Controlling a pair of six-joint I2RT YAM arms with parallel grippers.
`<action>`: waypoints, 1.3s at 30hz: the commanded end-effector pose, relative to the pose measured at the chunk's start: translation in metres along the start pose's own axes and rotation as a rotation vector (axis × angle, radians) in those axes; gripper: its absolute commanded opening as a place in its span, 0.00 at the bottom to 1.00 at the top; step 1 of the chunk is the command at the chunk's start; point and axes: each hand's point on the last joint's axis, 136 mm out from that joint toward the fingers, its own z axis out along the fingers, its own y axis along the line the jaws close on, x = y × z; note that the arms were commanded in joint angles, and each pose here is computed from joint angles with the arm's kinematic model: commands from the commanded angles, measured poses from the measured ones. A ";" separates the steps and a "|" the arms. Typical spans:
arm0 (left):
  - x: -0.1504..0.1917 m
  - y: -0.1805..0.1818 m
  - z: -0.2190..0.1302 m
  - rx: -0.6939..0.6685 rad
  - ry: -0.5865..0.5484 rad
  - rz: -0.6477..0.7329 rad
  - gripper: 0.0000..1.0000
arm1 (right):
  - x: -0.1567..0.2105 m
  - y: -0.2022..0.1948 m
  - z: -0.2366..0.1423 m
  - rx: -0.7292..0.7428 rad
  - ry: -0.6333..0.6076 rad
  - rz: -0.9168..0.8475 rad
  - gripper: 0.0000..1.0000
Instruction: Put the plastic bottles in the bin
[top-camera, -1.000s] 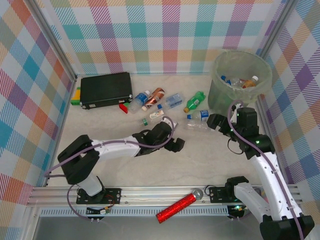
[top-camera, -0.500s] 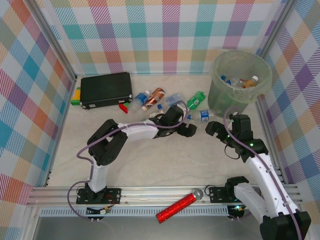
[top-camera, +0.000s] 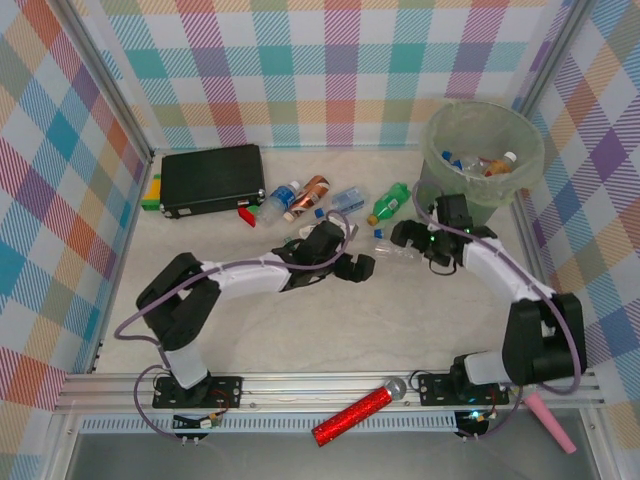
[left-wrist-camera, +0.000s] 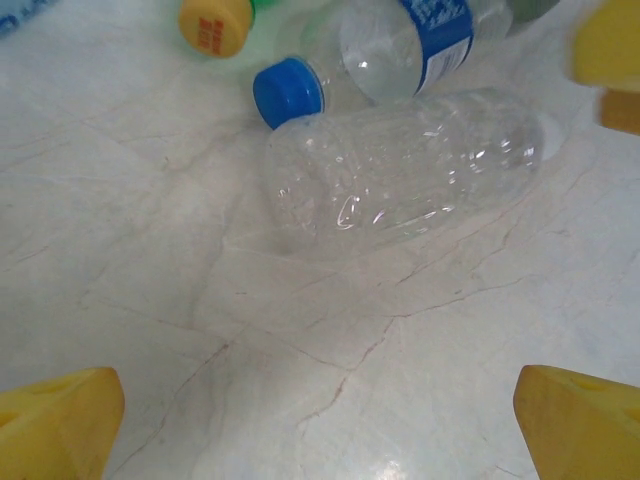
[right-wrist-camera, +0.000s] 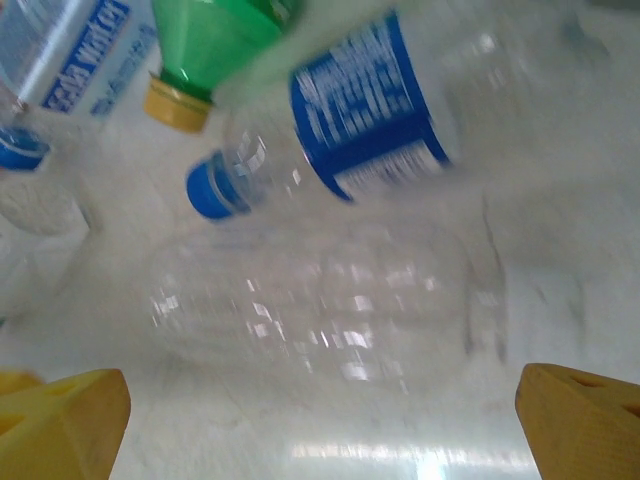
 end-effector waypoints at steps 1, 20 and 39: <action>-0.017 0.000 -0.023 0.002 -0.077 -0.043 1.00 | -0.024 0.015 0.006 -0.026 -0.034 -0.077 0.99; -0.015 0.031 -0.092 -0.131 -0.202 -0.006 1.00 | 0.078 0.025 0.014 0.024 0.160 -0.124 0.99; -0.016 0.072 -0.152 -0.297 -0.389 0.002 1.00 | 0.096 0.093 0.049 0.111 0.404 -0.500 1.00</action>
